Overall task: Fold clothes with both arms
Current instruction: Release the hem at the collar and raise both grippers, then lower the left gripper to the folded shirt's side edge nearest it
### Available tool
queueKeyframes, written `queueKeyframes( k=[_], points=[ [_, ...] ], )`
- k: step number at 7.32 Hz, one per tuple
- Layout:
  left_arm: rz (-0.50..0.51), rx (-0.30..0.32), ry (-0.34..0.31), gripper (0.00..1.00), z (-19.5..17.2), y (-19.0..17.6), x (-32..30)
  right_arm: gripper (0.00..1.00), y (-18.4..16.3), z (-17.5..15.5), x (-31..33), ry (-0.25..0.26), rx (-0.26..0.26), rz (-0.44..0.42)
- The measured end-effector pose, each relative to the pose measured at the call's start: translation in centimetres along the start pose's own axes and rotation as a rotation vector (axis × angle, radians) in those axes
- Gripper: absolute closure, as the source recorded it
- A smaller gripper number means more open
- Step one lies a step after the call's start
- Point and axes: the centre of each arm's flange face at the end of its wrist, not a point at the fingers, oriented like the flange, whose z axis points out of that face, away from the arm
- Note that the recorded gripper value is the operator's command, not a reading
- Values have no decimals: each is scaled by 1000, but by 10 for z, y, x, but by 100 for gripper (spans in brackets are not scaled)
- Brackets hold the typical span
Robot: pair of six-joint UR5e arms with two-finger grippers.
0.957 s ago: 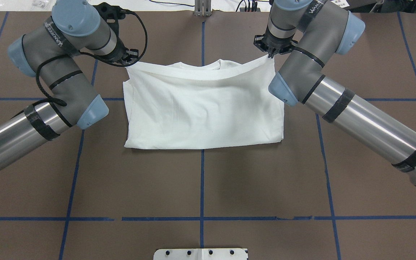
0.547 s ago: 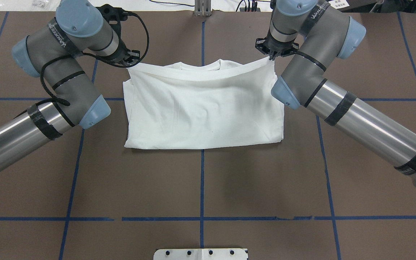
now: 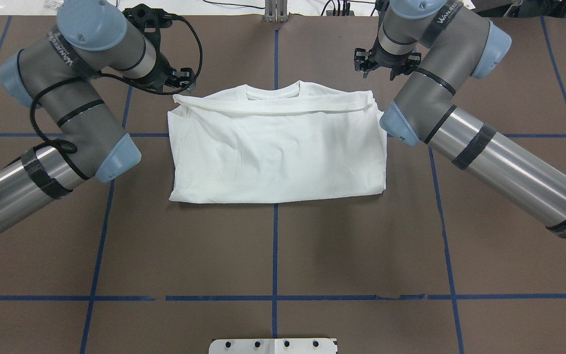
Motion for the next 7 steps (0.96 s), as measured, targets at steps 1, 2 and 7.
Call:
queueKeyframes(
  k=[1,2,7],
  points=[
    [3,-24,34,0,-10,24,-4,0,1,-1,1,-6,-2,-13],
    [1,-53,60,0,-10,58,-4,0,3,-2,1,-11,-1,-19],
    [-45,-113,114,4,40,188,9,0,9,-7,-4,-26,5,-24]
  ],
)
